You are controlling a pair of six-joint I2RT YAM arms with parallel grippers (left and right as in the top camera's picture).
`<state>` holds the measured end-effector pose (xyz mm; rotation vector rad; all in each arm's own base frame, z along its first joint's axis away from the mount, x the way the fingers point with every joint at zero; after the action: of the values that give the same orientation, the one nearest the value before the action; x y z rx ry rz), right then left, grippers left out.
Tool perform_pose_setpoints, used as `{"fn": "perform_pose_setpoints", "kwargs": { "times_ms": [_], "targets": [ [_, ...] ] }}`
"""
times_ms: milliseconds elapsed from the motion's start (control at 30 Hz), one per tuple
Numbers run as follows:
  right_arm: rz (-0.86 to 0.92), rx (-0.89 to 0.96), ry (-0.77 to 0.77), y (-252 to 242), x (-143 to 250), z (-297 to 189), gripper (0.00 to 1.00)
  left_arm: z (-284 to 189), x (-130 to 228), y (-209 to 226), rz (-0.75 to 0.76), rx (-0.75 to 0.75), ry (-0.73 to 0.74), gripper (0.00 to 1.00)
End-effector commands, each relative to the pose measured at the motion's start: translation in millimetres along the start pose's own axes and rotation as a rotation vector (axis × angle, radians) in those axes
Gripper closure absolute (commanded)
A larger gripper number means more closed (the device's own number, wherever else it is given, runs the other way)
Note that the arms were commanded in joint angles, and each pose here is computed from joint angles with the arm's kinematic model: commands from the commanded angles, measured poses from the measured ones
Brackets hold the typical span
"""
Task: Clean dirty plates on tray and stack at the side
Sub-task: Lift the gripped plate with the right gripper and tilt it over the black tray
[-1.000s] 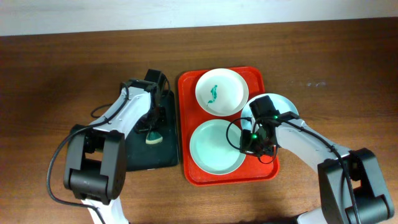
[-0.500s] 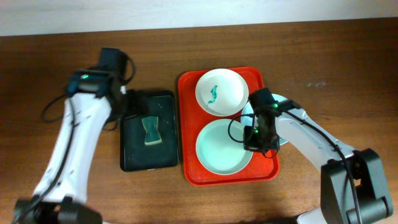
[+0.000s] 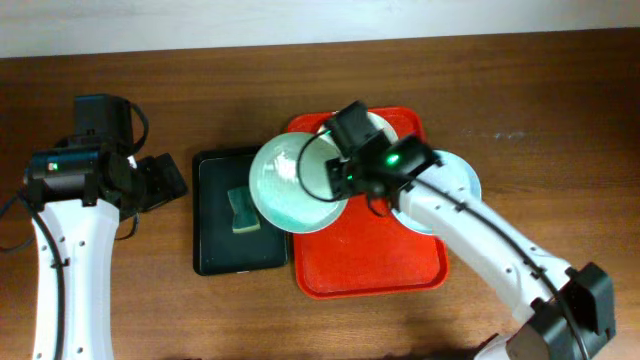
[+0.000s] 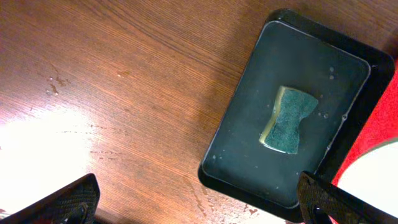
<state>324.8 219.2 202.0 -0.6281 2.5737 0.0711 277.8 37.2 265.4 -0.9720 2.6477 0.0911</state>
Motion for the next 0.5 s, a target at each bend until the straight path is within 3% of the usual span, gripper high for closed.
{"fn": "perform_pose_setpoints", "kwargs": {
  "times_ms": [0,133,467],
  "targets": [
    [-0.098,0.189,-0.107,9.1,-22.9,5.9,0.96,-4.3,-3.2,2.4,-0.002,-0.004,-0.022,0.01],
    [-0.234,0.158,-0.194,41.6,-39.5,14.2,0.96,-4.3,-3.2,2.4,-0.002,-0.004,-0.022,0.01],
    [-0.29,0.48,-0.374,70.0,-49.8,-39.8,0.96,-4.3,-3.2,2.4,-0.002,-0.004,-0.022,0.01]
  ]
}}
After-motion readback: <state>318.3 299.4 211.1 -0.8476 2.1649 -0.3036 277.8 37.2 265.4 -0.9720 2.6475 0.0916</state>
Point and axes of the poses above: each gripper's point midway between its finger pads, its own z axis out along the fingers, its own y axis along the line the jaws close on, x = y × z, the point moved 4 cm from there along -z, back along the fingers, and after that the axes turned 13 degrees about -z, right-handed, at the moved point
